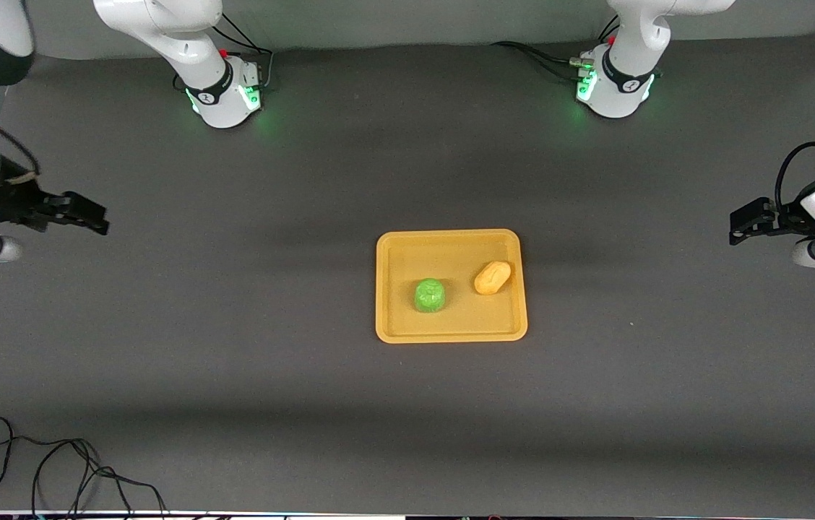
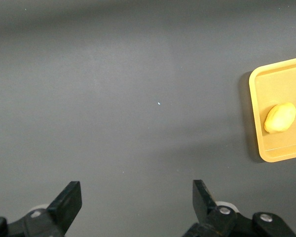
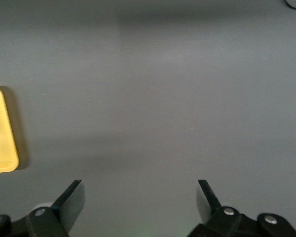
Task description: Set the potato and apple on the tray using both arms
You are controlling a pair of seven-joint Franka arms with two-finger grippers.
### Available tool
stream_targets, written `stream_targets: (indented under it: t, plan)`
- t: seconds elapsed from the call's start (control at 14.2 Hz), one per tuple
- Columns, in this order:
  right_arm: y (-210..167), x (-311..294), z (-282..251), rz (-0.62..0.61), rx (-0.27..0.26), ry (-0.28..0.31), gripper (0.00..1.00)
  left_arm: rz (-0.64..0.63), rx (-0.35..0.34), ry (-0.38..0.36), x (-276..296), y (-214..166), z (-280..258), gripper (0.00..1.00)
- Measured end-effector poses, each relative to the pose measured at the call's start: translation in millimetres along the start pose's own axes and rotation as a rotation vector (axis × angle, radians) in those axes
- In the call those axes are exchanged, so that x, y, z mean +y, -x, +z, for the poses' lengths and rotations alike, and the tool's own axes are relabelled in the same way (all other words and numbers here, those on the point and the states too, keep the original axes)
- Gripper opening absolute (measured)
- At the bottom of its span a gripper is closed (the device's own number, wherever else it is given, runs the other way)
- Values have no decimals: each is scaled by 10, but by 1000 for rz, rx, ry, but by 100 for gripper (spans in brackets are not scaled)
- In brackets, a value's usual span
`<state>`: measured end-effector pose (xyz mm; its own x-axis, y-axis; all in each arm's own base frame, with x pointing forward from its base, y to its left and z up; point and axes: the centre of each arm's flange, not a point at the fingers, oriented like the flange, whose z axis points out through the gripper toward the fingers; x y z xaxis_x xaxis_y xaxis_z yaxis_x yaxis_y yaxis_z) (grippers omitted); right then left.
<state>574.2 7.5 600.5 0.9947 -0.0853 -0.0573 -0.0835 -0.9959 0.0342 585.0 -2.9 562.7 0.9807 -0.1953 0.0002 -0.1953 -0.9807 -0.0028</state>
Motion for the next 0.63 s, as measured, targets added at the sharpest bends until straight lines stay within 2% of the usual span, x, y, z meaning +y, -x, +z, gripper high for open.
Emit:
stream_targets:
  t: [0.21, 0.63]
  plan:
    - [-15, 262, 70, 7, 2, -6, 100, -2, -12, 2, -5, 13, 11, 100]
    - [4, 235, 72, 3, 10, -7, 100, -1, -13, 3, 5, 11, 16, 100]
